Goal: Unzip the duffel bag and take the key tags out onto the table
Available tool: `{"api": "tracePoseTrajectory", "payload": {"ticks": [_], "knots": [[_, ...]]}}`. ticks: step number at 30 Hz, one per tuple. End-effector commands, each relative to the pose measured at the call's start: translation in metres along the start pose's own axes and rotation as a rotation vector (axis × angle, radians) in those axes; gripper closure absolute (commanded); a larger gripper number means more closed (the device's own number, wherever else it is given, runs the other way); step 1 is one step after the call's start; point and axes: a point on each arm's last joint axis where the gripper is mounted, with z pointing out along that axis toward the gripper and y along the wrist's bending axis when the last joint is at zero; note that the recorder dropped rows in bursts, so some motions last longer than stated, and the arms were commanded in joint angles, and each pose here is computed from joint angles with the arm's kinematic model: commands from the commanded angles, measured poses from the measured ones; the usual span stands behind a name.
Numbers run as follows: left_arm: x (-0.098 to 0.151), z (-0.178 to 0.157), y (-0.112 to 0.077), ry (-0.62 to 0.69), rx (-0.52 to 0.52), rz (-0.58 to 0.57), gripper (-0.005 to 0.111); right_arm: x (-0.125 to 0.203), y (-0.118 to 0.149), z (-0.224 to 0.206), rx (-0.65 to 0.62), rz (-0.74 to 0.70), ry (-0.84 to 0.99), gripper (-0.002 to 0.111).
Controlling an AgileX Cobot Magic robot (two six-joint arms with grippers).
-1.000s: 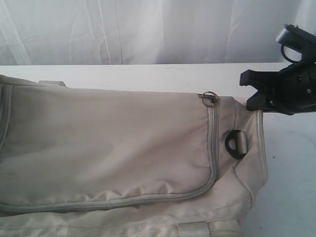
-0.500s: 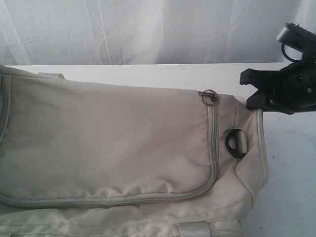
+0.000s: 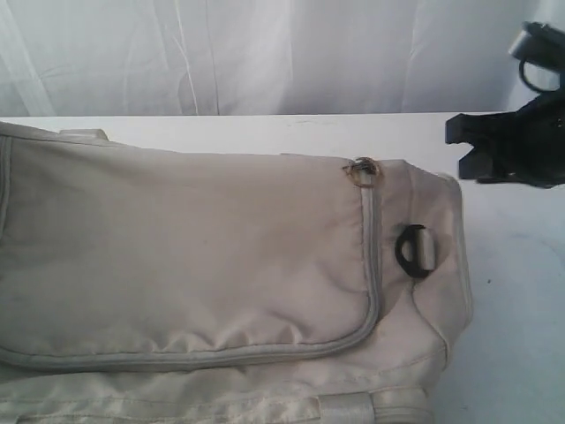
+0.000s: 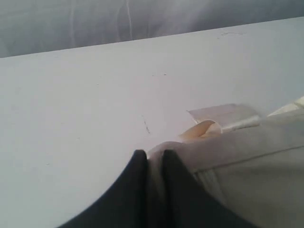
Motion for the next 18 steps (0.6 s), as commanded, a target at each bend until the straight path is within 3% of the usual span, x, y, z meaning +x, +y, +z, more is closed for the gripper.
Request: {"api": "tracePoseTrajectory", "payload": {"ticks": [1, 3, 5, 10, 12, 18], "knots": [[-0.021, -0.016, 0.015, -0.144, -0.175, -0.019, 0.107, -0.016, 0.001, -0.027, 0.047, -0.105, -0.123, 0.059], [-0.021, -0.016, 0.015, -0.141, -0.169, -0.019, 0.107, -0.018, 0.009, -0.033, 0.022, -0.114, -0.146, 0.048], [-0.021, -0.016, 0.015, -0.141, -0.169, -0.019, 0.107, -0.017, 0.024, -0.034, -0.031, -0.175, -0.152, 0.046], [-0.021, -0.016, 0.014, -0.138, -0.160, -0.018, 0.107, 0.003, 0.067, -0.022, -0.180, -0.721, -0.060, 0.052], [-0.020, -0.015, 0.013, -0.132, -0.146, -0.018, 0.107, 0.011, 0.080, -0.016, -0.229, -0.860, -0.032, 0.052], [-0.020, -0.015, 0.011, -0.123, -0.123, -0.017, 0.107, 0.018, 0.099, -0.002, -0.267, -0.920, -0.032, 0.052]]}}
